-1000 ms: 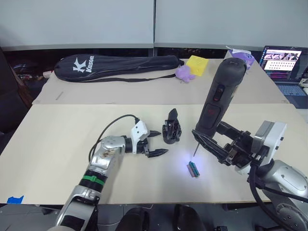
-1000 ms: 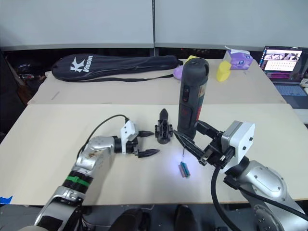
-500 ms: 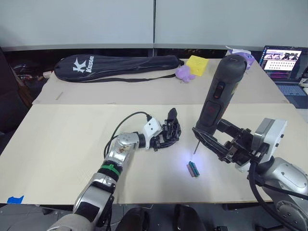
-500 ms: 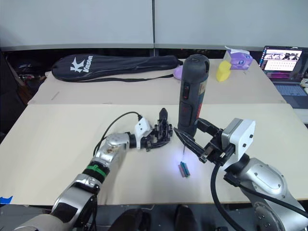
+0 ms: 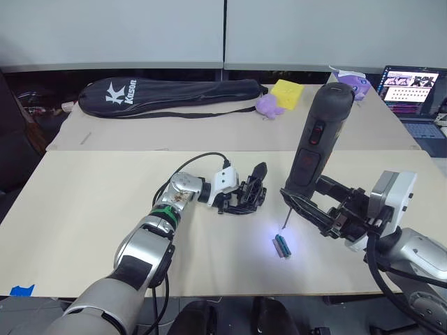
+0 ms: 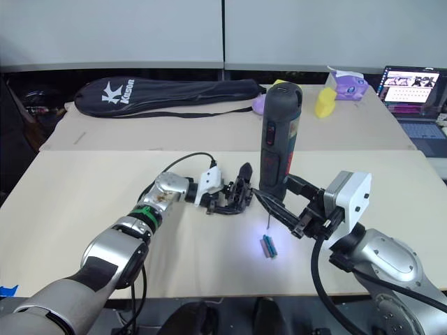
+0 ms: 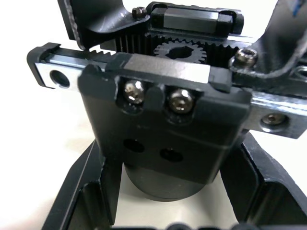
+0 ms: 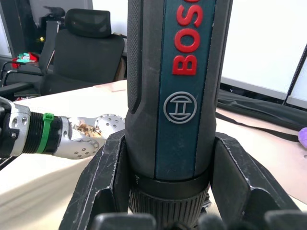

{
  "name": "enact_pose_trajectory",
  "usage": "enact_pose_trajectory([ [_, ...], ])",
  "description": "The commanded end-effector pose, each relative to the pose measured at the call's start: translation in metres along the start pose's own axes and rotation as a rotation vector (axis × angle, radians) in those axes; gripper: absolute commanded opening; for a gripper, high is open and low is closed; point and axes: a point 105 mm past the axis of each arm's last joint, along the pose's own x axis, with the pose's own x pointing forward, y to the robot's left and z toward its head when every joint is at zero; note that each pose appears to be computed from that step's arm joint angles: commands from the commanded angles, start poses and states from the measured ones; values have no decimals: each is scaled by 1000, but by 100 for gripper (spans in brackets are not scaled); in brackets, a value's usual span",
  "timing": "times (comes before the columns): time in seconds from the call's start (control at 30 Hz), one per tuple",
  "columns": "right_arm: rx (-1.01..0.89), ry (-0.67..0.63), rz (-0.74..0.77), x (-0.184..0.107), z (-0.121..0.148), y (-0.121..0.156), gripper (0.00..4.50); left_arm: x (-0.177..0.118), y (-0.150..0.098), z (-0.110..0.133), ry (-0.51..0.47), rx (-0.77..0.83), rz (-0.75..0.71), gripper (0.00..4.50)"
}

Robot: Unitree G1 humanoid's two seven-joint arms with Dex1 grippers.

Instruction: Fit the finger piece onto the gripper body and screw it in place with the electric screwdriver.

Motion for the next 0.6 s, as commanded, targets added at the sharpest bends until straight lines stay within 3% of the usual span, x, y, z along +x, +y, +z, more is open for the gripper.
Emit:
enact_pose_trajectory([
  [0.03,-38,-60,14,1,17,3,192,-10,5,-1,-29,-38,34,369],
  [0.1,-35,-67,19,3,17,3,192,-15,3,-4,-49,-52,44,447],
  [0.33,-15,-83,20,6,18,0,192,-26,-10,-10,-129,-101,172,450],
  [0.6,-5,-101,37,13,17,-1,192,-22,-29,-7,-147,-154,321,450],
])
